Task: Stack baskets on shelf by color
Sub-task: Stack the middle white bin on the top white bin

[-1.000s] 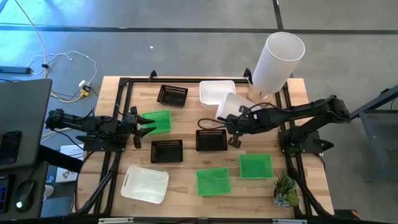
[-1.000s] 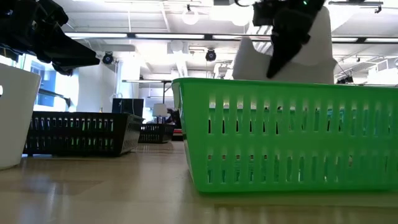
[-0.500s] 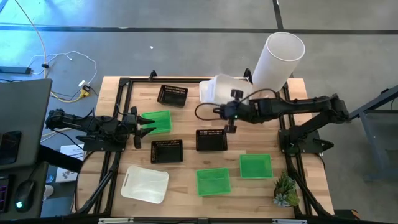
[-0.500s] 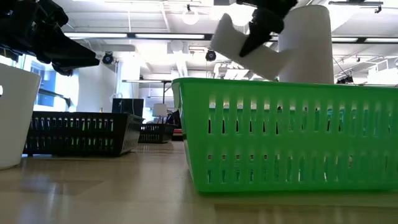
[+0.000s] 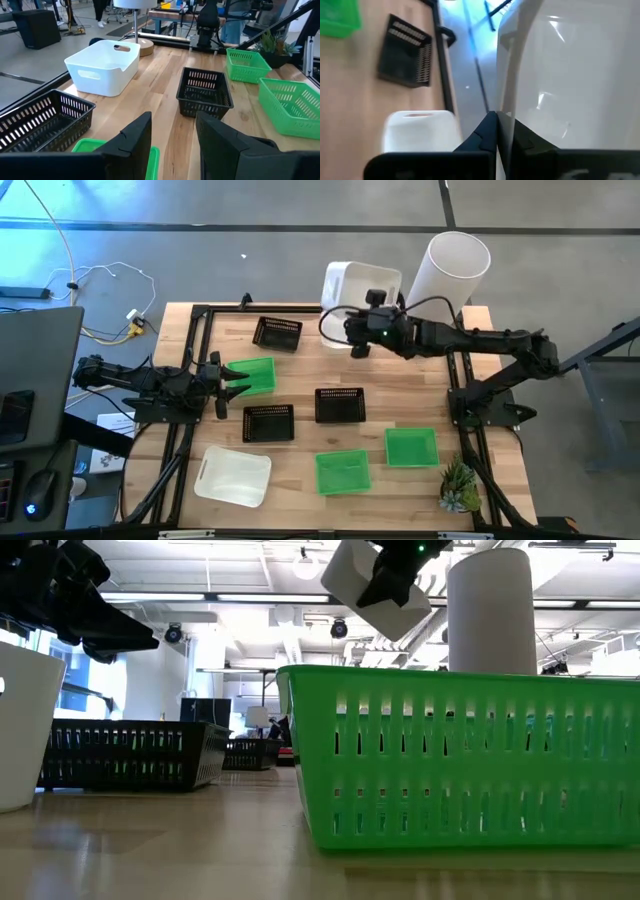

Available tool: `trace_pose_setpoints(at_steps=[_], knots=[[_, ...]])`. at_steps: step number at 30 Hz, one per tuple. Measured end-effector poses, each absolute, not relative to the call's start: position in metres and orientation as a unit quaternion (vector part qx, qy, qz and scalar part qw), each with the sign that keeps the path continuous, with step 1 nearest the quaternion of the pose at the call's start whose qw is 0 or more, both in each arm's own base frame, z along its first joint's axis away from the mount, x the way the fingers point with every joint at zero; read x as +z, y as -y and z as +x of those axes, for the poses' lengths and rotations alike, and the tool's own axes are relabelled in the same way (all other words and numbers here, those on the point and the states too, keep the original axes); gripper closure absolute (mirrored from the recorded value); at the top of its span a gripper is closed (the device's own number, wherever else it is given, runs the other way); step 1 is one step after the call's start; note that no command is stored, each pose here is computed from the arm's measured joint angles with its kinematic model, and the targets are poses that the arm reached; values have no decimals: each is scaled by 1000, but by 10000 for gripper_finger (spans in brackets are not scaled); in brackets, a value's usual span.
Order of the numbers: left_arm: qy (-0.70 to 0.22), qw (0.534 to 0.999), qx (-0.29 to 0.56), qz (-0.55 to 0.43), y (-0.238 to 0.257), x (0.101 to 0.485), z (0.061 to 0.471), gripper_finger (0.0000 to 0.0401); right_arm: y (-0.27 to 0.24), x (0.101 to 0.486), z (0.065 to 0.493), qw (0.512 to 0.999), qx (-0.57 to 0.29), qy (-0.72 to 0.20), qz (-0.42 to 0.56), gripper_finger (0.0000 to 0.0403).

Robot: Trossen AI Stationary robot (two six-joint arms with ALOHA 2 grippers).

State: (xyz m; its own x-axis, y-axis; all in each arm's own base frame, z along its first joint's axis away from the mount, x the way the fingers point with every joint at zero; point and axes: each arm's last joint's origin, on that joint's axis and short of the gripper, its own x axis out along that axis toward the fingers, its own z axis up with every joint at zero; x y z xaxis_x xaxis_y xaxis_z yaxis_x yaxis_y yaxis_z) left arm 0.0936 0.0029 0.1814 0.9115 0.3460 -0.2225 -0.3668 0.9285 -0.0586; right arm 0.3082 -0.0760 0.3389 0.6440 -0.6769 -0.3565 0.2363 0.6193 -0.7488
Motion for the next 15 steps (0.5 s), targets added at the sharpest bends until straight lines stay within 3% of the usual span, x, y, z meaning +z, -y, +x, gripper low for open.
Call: trace_pose_setpoints(at_steps=[15], knots=[[-104, 976, 183, -50, -3, 181, 94, 259, 116, 346, 298, 836, -291, -344, -313, 403]])
